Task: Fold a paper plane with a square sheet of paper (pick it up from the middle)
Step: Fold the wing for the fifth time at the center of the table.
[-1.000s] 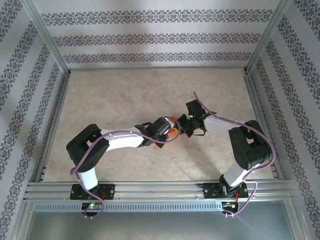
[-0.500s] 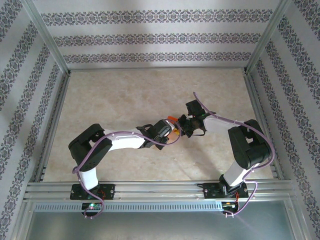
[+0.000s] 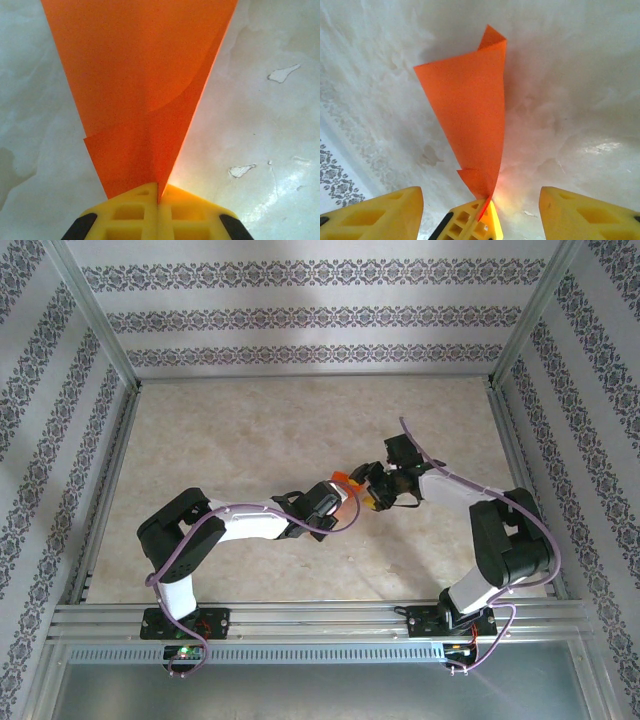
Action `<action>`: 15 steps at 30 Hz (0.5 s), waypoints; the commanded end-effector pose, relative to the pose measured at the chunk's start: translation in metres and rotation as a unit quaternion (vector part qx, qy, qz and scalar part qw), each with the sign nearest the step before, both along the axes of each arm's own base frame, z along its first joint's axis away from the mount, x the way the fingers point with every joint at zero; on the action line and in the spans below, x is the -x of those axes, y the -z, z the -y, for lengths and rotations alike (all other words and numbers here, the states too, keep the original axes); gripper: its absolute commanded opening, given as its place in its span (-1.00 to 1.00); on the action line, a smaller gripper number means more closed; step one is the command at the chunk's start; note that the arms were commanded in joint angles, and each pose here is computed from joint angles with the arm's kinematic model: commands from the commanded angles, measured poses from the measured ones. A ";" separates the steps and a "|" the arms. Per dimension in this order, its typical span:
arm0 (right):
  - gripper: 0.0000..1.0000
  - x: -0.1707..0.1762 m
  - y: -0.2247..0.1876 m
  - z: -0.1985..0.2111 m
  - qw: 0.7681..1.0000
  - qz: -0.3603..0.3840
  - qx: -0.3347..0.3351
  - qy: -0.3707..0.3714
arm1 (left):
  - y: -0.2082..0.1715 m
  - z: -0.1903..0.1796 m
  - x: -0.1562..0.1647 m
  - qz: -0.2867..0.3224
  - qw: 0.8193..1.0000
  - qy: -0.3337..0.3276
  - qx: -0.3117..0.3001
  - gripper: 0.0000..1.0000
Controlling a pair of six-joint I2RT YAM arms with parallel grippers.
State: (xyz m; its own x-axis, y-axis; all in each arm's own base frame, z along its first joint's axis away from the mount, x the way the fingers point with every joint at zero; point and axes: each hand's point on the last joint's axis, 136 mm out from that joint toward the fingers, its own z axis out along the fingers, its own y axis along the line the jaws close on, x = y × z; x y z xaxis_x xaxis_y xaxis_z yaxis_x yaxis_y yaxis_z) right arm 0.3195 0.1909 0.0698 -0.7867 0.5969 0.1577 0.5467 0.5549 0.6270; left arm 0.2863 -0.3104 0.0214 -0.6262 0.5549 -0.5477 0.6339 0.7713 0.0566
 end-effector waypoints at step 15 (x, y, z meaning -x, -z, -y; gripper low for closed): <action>0.32 -0.001 -0.006 0.046 0.997 0.052 0.050 0.009 | -0.007 0.007 0.006 -0.122 0.986 -0.048 0.102 -1.00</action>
